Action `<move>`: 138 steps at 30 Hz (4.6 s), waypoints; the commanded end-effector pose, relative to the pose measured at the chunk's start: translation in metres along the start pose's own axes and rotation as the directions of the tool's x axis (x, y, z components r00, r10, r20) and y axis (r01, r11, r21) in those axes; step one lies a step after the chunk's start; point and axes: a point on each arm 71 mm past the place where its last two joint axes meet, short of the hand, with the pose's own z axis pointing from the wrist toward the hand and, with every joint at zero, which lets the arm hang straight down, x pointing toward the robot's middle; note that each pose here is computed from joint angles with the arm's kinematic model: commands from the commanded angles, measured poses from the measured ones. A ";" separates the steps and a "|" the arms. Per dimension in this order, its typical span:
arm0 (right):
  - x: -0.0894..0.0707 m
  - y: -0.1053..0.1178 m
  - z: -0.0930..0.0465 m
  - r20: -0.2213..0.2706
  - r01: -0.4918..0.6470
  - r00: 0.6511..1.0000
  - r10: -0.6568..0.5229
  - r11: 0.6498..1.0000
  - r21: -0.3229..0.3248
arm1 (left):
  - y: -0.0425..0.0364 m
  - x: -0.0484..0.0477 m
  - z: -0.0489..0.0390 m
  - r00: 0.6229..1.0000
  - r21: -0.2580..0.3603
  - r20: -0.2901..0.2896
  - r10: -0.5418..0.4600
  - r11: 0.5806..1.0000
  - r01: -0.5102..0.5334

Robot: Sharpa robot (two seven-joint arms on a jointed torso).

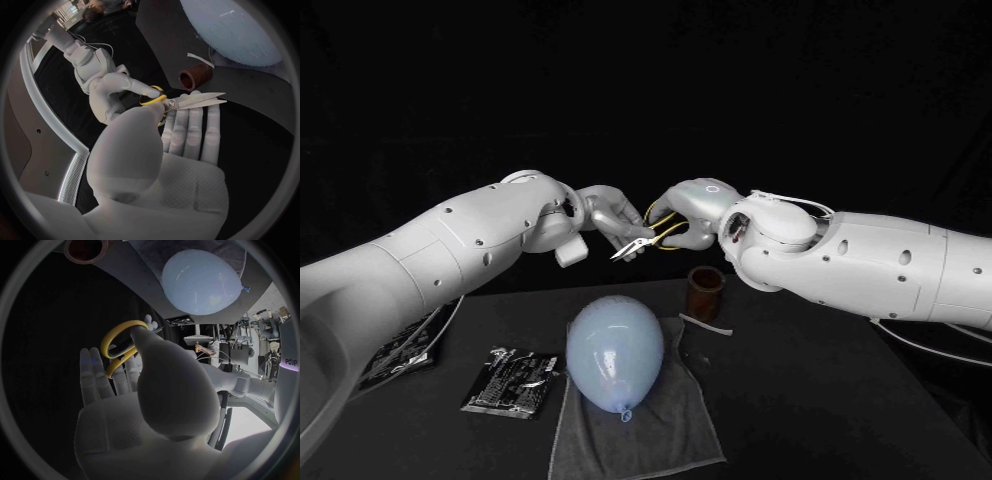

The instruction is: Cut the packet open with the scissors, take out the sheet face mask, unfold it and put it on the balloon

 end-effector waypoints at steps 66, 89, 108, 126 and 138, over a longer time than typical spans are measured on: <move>0.031 -0.080 -0.042 0.181 -0.796 0.605 0.775 0.579 0.178 | 0.0102 -0.0002 -0.0127 0.985 0.166 0.160 -0.067 0.985 0.040; 0.040 -0.073 -0.024 0.164 -0.788 0.612 0.773 0.579 0.209 | 0.0046 0.0084 -0.0133 0.989 0.186 0.133 -0.064 0.982 0.038; 0.038 -0.072 -0.027 0.246 -0.875 0.483 0.841 0.450 0.180 | 0.0048 0.0098 -0.0135 0.991 0.176 0.125 -0.045 0.984 0.022; 0.033 -0.063 -0.018 0.263 -0.880 0.468 0.843 0.418 0.225 | -0.0016 0.0230 -0.0044 0.980 0.155 0.111 0.164 0.971 -0.180; 0.025 -0.048 -0.008 0.227 -0.852 0.518 0.825 0.474 0.220 | -0.0044 0.0306 0.0023 0.964 0.112 0.098 0.248 0.959 -0.259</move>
